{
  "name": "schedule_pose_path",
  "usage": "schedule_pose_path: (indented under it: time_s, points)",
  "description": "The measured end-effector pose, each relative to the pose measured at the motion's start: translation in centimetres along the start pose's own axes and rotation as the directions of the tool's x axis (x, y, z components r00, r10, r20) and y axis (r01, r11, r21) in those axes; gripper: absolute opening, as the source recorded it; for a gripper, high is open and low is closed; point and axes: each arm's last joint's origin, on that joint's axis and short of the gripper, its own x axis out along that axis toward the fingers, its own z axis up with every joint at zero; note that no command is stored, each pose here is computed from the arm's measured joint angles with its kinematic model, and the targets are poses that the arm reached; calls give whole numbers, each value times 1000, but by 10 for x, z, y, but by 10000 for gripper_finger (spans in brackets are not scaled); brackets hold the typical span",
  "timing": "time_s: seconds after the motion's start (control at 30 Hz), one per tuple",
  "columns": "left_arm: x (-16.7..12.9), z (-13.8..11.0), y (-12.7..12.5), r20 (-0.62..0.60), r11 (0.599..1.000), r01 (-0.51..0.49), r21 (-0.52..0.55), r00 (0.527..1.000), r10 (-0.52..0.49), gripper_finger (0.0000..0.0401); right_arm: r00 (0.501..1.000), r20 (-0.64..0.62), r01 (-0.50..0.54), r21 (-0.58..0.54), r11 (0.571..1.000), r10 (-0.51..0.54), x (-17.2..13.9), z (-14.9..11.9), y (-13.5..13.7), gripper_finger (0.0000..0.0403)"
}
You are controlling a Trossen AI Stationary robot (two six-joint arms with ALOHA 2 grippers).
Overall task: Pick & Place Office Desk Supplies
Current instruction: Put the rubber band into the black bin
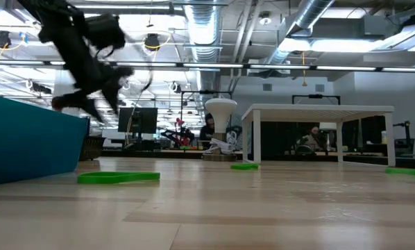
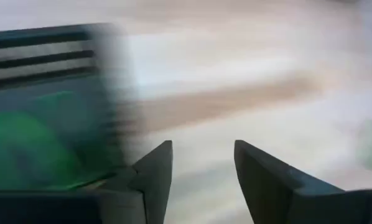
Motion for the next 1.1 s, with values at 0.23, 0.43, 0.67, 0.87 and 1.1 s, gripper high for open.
schedule_pose_path:
  time_s: [0.23, 0.43, 0.67, 0.87, 1.1]
  points:
    - [-30, -1, -70, -81, 735, 665, 129, 746, -661, 132, 1000, -24, -15, 20, 1000, 15, 0, -1, 0, 148]
    - [-72, -25, -142, -249, 371, 884, 284, 441, -862, 95, 999, -35, -19, 19, 1000, 20, 0, -2, 0, 148]
    - [-89, -84, -188, -539, 301, 830, 470, 540, -646, 98, 998, -46, -36, 21, 999, 36, 0, -3, 1, 148]
    - [-83, -148, -179, -603, 355, 697, 623, 717, -349, 118, 997, -62, -53, 20, 998, 54, -2, -6, 6, 148]
    - [-47, -194, -183, -469, 306, 532, 790, 845, -257, 131, 996, -73, -60, 9, 998, 60, -3, -8, 8, 148]
